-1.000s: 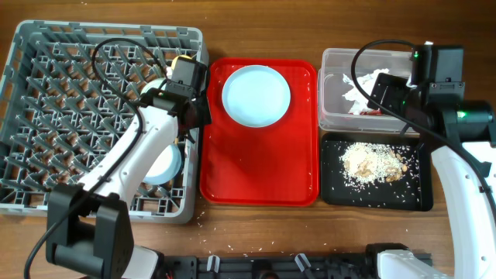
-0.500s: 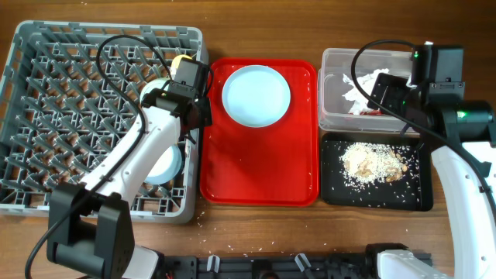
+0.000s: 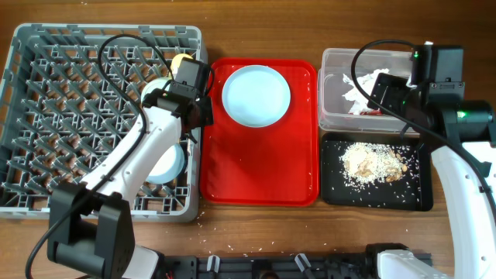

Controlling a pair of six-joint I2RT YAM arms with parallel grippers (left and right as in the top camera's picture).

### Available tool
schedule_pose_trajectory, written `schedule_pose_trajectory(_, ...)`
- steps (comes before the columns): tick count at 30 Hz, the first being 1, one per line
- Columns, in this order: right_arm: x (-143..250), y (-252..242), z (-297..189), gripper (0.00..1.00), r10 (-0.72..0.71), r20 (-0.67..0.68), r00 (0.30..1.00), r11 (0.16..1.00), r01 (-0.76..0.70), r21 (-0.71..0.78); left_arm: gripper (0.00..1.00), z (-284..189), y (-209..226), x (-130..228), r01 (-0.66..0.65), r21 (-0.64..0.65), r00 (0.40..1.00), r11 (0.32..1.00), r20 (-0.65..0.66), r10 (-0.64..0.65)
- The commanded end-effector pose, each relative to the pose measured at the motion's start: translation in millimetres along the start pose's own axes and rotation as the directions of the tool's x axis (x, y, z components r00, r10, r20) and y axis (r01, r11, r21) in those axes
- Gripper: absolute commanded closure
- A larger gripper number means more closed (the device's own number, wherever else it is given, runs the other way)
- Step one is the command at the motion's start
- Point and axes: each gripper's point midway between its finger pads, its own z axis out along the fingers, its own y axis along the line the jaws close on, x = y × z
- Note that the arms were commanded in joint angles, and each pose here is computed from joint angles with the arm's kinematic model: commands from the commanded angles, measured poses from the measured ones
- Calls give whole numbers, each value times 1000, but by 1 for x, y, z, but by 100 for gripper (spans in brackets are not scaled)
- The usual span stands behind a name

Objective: Sort waste into correct bins and load items into the dishwasher rack
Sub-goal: 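Reach the left gripper to the blue plate and grasp its rim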

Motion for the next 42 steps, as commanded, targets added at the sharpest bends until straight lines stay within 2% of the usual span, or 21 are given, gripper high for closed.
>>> schedule_pose_trajectory(1, -3, -5, -3, 0, 20, 17, 1000, 1000, -20, 16, 70, 7, -4, 13, -3, -6, 999, 1000, -34, 3)
schedule_pose_trajectory(3, -3, -5, -3, 0, 20, 18, 1000, 1000, -20, 16, 66, -10, 1, -7, 7, -41, 999, 999, 39, -5)
schedule_pose_trajectory(4, -3, -5, -3, 0, 19, 18, 1000, 1000, -19, 16, 63, -33, -4, -28, 21, -11, 994, 1000, 105, -20)
schedule_pose_trajectory(7, -3, -5, -3, 0, 20, 17, 1000, 1000, -20, 16, 59, -99, -34, -63, 18, 178, 970, 984, 236, -60)
schedule_pose_trajectory(8, -3, -5, -3, 0, 20, 18, 1000, 1000, -20, 16, 59, -117, -51, -65, 34, 281, 963, 959, 247, -107)
schedule_pose_trajectory(9, -3, -5, -3, 0, 20, 18, 1000, 1000, -20, 16, 60, -120, -57, -64, 41, 311, 964, 949, 238, -119)
schedule_pose_trajectory(11, -3, -5, -3, 0, 20, 18, 1000, 1000, -20, 16, 69, -108, -72, -57, 31, 316, 973, 948, 209, -101)
schedule_pose_trajectory(13, -3, -5, -3, 0, 20, 18, 1000, 1000, -20, 16, 96, -87, -83, -52, 30, 308, 981, 951, 173, -87)
schedule_pose_trajectory(19, -3, -5, -3, 0, 20, 18, 1000, 1000, -20, 16, 96, 33, -172, -8, -60, 369, 998, 928, 33, 51)
schedule_pose_trajectory(22, -3, -5, -3, 0, 20, 18, 1000, 1000, -20, 16, 92, 66, -194, 27, -109, 362, 992, 926, -16, 123)
schedule_pose_trajectory(24, -3, -5, -3, 0, 20, 18, 1000, 1000, -20, 16, 92, 67, -204, 43, -138, 363, 986, 921, -37, 162)
schedule_pose_trajectory(26, -3, -5, -3, 0, 20, 18, 1000, 1000, -20, 16, 92, 58, -221, 63, -156, 428, 975, 890, -77, 208)
schedule_pose_trajectory(30, -3, -5, -3, 0, 20, 18, 1000, 1000, -20, 16, 93, 25, -255, 114, -100, 641, 914, 761, -243, 325)
schedule_pose_trajectory(31, -3, -5, -3, 0, 20, 18, 1000, 1000, -20, 16, 92, 23, -256, 116, -94, 653, 909, 752, -251, 331)
schedule_pose_trajectory(33, -3, -5, -3, 0, 20, 17, 1000, 1000, -20, 16, 82, 18, -251, 99, -101, 648, 926, 755, -215, 309)
schedule_pose_trajectory(35, -3, -5, -3, 0, 20, 18, 1000, 1000, -20, 16, 75, 4, -236, 56, -80, 645, 961, 760, -151, 230)
schedule_pose_trajectory(36, -3, -5, -3, 0, 20, 18, 1000, 1000, -20, 16, 65, -8, -226, 30, -65, 652, 977, 756, -113, 182)
schedule_pose_trajectory(38, -3, -5, -3, 0, 20, 18, 1000, 1000, -20, 16, 53, -36, -191, -22, -28, 655, 997, 756, -33, 66)
schedule_pose_trajectory(39, -3, -5, -3, 0, 20, 18, 1000, 1000, -20, 16, 43, -40, -173, -34, -2, 639, 999, 769, -29, 26)
schedule_pose_trajectory(41, -3, -5, -3, 0, 20, 17, 1000, 1000, -20, 16, 43, -32, -143, -42, 56, 582, 998, 812, -57, -28)
schedule_pose_trajectory(42, -3, -5, -3, 0, 20, 18, 1000, 1000, -20, 16, 45, -17, -119, -38, 100, 499, 994, 861, -95, -60)
